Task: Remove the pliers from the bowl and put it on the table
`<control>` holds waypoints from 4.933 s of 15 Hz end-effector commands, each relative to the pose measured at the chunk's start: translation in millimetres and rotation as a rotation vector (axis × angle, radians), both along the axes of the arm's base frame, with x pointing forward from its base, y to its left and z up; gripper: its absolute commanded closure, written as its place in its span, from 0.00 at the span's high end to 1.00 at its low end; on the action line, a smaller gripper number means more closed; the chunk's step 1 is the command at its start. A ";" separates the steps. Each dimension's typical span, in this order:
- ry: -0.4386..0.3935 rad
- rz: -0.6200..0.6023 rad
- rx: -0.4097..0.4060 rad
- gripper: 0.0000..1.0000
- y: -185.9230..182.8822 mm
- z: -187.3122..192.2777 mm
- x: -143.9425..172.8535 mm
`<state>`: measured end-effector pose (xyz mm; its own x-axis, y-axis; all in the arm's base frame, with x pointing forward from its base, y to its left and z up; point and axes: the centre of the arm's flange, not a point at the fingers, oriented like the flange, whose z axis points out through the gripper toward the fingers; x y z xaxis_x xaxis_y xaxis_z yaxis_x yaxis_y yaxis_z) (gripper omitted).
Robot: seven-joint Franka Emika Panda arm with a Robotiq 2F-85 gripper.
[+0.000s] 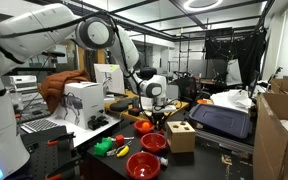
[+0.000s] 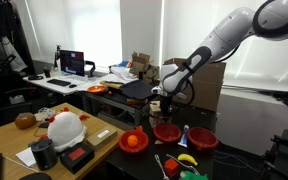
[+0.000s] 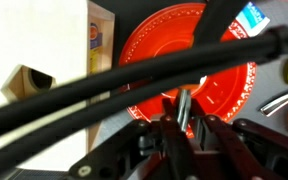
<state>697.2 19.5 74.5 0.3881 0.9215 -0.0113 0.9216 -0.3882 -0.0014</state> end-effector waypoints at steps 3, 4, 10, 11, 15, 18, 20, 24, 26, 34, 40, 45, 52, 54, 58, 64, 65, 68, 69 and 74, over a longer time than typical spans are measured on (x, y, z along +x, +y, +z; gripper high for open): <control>0.093 -0.120 -0.008 0.05 8.3 55.0 -24.1; 0.110 -0.137 0.002 0.05 11.4 58.5 -27.0; 0.192 -0.196 0.034 0.05 40.0 53.9 -55.1; 0.204 -0.201 0.041 0.05 46.1 50.7 -61.3; 0.257 -0.234 0.079 0.05 78.5 29.1 -92.1; 0.294 -0.243 0.098 0.05 104.4 9.0 -115.7; 0.323 -0.244 0.112 0.05 118.4 -2.3 -128.8; 0.395 -0.239 0.138 0.05 140.2 -23.6 -148.7; 0.421 -0.237 0.151 0.05 144.8 -31.1 -154.7; 0.370 -0.259 0.167 0.05 115.7 -55.8 -154.0; 0.298 -0.316 0.218 0.05 86.6 -66.0 -145.7; 0.221 -0.375 0.235 0.05 69.1 -53.5 -134.5; 0.164 -0.427 0.243 0.05 62.4 -60.8 -130.7; 0.119 -0.429 0.222 0.05 63.9 -73.8 -134.1; 0.039 -0.428 0.179 0.05 60.6 -98.8 -144.7; -0.019 -0.410 0.143 0.05 62.0 -107.9 -152.4; -0.026 -0.410 0.138 0.05 62.3 -107.3 -153.0; -0.061 -0.405 0.119 0.05 63.9 -106.8 -155.7; -0.088 -0.398 0.109 0.05 65.3 -106.3 -157.4; -0.176 -0.373 0.095 0.05 70.3 -92.4 -166.3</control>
<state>543.7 86.1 -32.9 0.6869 0.7116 0.1474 0.7139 -0.6987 0.0461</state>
